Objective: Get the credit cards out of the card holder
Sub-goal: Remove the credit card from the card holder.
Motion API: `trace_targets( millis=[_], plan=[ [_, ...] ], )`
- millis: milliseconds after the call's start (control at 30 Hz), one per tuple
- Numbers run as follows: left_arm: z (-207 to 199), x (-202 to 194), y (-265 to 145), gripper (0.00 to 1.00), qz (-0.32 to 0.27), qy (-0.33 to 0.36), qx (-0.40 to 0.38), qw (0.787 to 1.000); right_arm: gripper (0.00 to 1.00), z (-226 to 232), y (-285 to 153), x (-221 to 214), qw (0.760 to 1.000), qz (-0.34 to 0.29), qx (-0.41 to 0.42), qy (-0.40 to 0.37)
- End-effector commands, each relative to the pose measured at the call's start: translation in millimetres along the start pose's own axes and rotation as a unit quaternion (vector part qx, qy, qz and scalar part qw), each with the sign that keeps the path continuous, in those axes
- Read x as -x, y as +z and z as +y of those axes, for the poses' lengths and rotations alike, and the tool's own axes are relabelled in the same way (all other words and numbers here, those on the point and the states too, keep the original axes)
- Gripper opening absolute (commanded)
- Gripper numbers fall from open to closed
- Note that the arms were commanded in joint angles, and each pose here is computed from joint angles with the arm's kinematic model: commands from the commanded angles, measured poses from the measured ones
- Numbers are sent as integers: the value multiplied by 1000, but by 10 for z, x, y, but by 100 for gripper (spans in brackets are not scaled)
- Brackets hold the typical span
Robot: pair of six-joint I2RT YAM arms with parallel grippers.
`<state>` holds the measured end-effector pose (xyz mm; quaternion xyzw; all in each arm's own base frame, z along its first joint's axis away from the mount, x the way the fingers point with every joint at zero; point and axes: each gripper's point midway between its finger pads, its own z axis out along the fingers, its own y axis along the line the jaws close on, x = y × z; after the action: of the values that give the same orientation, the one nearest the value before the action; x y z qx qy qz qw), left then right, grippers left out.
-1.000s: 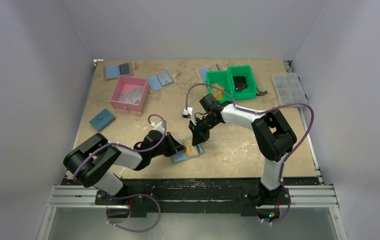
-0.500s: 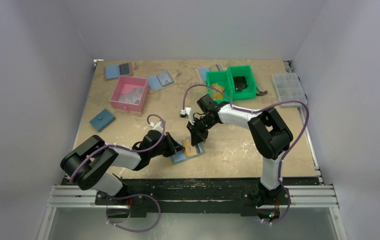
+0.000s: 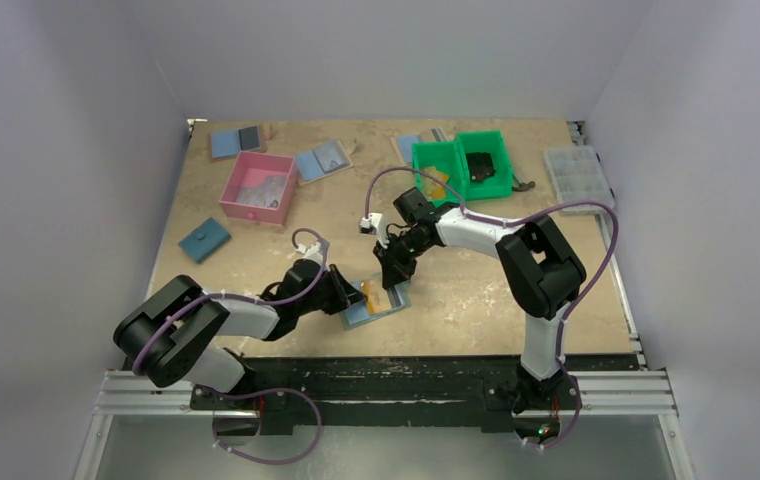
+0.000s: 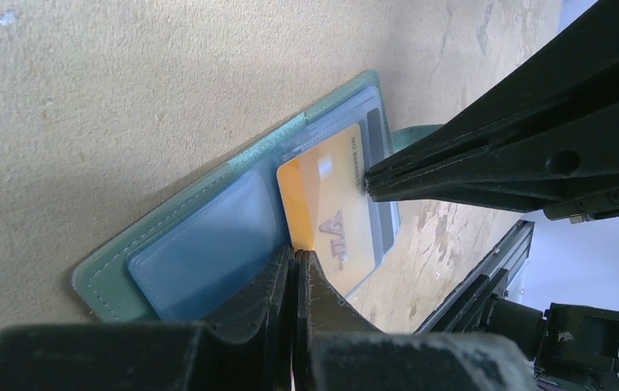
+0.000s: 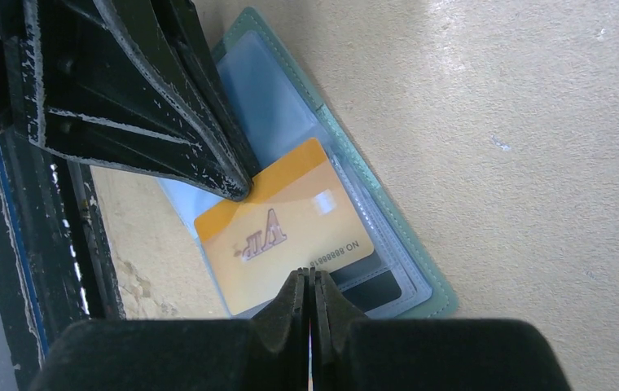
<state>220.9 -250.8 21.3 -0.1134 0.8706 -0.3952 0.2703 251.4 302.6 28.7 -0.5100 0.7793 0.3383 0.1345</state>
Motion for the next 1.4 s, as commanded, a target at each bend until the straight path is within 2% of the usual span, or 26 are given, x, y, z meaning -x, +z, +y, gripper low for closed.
trace_targets(
  millis=[0, 33, 233, 333, 700, 1100, 1367],
  plan=[
    [244, -65, -61, 0, 10, 15, 38, 999, 6, -217, 35, -164, 998, 34, -45, 3],
    [233, -64, -60, 0, 10, 13, 36, 999, 6, -214, 38, -166, 998, 34, -44, 3],
    [188, -95, -50, 24, 12, -8, 13, 1000, 6, -200, 45, -165, 999, 34, -39, 3],
    [158, -112, -44, 29, 13, -21, -6, 1000, 6, -198, 47, -166, 999, 33, -38, 3],
    [91, -124, -26, 28, -1, -83, -58, 995, 6, -175, 77, -202, 999, 40, -30, 6],
    [-86, 14, -151, 28, -46, -142, -126, 981, 5, -251, 136, -331, 996, 69, -42, 23],
    [130, -159, 18, 36, -9, -166, -84, 982, 5, -250, 145, -339, 996, 70, -42, 24]
  ],
)
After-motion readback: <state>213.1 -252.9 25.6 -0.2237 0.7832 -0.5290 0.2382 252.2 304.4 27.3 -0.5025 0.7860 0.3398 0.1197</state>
